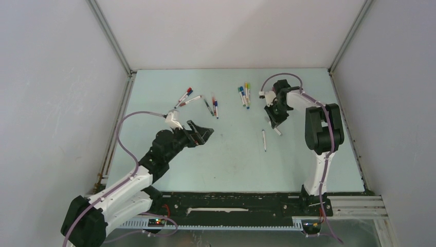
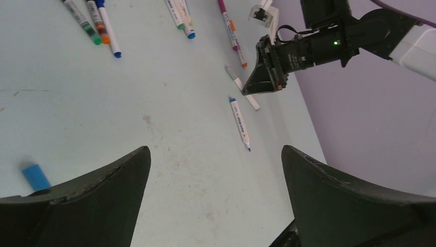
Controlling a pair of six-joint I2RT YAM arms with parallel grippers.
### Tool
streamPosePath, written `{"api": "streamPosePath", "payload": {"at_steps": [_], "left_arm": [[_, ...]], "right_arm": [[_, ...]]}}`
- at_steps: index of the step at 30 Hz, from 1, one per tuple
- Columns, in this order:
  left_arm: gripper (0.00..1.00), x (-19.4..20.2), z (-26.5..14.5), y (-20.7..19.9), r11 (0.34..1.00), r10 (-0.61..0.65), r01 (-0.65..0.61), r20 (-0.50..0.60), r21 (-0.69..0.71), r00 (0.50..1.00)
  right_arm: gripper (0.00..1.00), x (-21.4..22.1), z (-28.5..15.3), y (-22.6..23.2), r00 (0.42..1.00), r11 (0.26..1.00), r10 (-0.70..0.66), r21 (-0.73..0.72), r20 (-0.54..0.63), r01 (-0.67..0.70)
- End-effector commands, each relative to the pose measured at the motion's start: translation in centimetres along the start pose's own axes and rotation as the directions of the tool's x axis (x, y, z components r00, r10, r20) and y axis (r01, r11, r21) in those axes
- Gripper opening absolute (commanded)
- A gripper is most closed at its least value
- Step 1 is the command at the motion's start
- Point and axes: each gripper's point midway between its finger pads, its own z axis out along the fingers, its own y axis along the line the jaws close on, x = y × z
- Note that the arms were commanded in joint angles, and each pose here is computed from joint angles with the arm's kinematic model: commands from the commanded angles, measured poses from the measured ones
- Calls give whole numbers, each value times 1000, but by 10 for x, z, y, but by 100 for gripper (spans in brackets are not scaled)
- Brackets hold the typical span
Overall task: Open the pen caps
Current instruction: Move the pen to the center of the board, then pick up the pen from the center of the board.
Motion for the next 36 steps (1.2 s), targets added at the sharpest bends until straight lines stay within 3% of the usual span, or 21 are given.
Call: {"api": "streamPosePath", "payload": {"at_steps": [1, 17, 22, 30, 34, 36], "left_arm": [[100, -1, 1, -13, 996, -30, 29, 10, 87, 1000], [100, 11, 10, -30, 977, -110, 117, -45, 178, 993], [100, 15, 13, -38, 970, -126, 137, -66, 203, 990], [100, 19, 14, -42, 968, -124, 138, -77, 210, 989], [100, 20, 15, -42, 968, -124, 138, -80, 209, 989], [100, 21, 15, -43, 967, -126, 141, -83, 211, 989]], "right_arm": [[6, 11, 0, -3, 1000, 999, -17, 34, -24, 18], [16, 19, 4, -4, 998, 999, -22, 43, -53, 25], [26, 21, 4, -2, 998, 999, -26, 42, -53, 28], [31, 21, 3, 0, 998, 999, -23, 30, -50, 25], [30, 22, 3, 2, 999, 1000, -20, 20, -50, 21], [23, 23, 4, 3, 998, 1000, -21, 14, -54, 22]]}}
